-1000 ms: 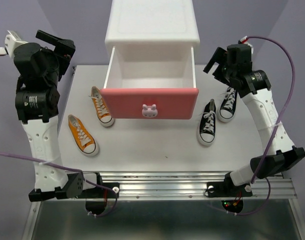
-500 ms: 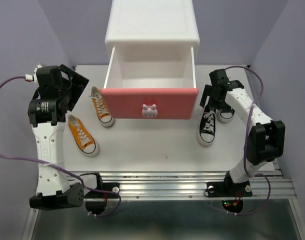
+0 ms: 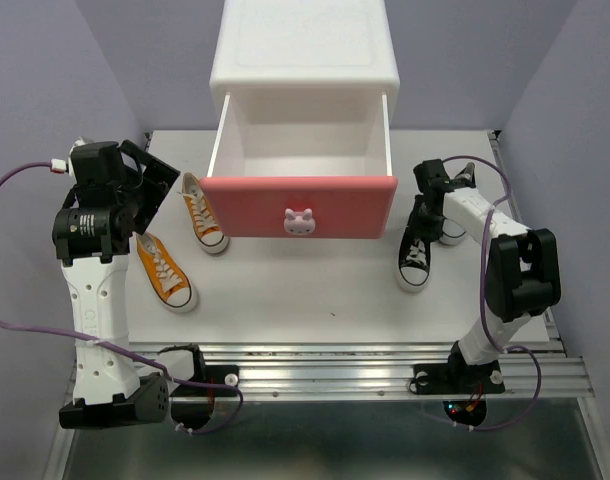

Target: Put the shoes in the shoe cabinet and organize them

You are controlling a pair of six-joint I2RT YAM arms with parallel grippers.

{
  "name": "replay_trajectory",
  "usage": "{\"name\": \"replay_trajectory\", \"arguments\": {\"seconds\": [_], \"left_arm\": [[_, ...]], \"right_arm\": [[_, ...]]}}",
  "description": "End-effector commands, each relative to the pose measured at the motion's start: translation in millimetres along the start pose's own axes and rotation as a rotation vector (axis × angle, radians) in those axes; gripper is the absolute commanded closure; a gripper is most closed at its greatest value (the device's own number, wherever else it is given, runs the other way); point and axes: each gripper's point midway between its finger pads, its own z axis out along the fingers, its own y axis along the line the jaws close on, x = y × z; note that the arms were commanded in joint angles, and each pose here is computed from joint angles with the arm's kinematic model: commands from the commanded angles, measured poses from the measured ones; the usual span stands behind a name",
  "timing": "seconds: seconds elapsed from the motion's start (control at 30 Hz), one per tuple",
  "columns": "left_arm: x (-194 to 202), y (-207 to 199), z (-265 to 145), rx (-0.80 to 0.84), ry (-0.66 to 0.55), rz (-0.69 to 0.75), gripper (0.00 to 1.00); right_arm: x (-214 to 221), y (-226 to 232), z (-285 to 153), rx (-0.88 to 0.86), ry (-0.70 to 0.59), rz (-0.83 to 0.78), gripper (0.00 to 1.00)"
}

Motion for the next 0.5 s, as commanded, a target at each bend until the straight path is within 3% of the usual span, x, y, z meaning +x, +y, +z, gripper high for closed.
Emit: {"name": "replay_trajectory", "arguments": {"seconds": [0.0,0.1,0.13,0.2,0.33,0.47], "left_arm": [[1,2,-6,0.008,0.003,0.025,0.01],[4,-3,-7,0.031,0.026,0.028,0.01],[4,-4,-8,0.036,0.028,0.031,0.01],[5,-7,-10,0.048,0.037,0.039,0.01],[5,-7,-13,0.053,0.039,0.057,0.01],[8,-7,-11,0.069,0.043,0.062,0.01]], "right_arm": [[-21,5,-4,-0.034,-0.082,-0.002,0.62],[-23,1,-7,-0.018,-0.091,-0.017,0.85],[-26,2,-11,-0.027,-0.102,-0.017,0.98],[-36,4,-27,-0.048,-0.145,-0.018,0.99],[-91,12,-100,-0.132,-0.364,0.013,0.99],[-151,10,-202,-0.198,-0.633,0.085,1.00]]}}
